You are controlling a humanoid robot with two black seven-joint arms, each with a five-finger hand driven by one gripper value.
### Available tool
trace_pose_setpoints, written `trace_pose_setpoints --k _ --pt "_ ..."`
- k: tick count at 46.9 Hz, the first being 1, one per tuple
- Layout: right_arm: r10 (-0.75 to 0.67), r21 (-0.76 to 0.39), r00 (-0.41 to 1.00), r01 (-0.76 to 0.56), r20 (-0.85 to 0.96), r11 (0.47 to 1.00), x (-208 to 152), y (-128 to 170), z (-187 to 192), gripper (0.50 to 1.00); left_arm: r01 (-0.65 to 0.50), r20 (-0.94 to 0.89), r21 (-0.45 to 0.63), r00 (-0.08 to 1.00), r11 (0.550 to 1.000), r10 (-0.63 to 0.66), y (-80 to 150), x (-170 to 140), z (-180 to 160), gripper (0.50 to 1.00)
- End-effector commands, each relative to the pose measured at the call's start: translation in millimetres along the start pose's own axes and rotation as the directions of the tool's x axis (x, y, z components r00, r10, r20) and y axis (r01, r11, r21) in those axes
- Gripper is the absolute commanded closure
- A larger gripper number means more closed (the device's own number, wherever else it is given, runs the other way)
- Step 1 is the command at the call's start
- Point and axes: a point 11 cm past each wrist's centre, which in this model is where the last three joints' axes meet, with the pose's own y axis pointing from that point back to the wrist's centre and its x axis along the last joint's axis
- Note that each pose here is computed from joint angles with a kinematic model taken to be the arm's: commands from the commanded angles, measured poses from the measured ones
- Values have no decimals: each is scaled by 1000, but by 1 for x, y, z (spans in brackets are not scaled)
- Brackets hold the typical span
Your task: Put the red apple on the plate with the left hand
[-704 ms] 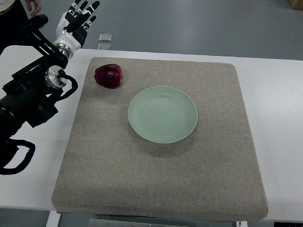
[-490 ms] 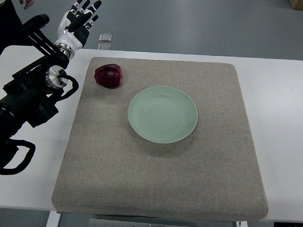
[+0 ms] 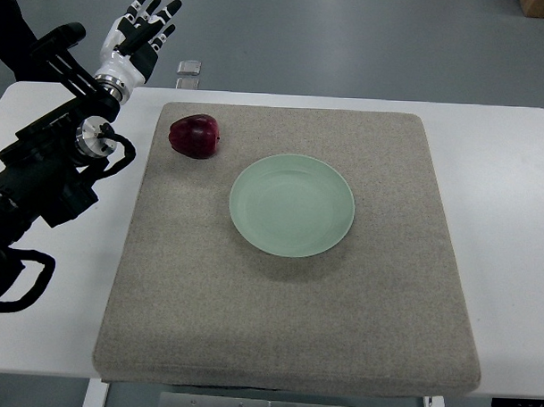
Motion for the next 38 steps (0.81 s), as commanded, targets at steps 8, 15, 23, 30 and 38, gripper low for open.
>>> trace_pose_setpoints --k 8,15,23,30,38 --pt "0 0 1000 0 1 1000 0 0 0 536 144 122 35 981 989 -147 0 -24 17 512" --pt "0 0 1000 0 0 1000 0 0 0 536 245 219 77 942 966 -256 5 -42 25 519" --pt "0 0 1000 0 0 1000 0 0 0 536 316 401 156 846 936 -352 12 -44 34 519" --pt "0 0 1000 0 1 1000 0 0 0 536 355 540 221 731 908 -417 16 -48 38 514" --pt "0 0 1000 0 1 1000 0 0 0 536 400 668 312 552 861 -499 24 -57 37 514"
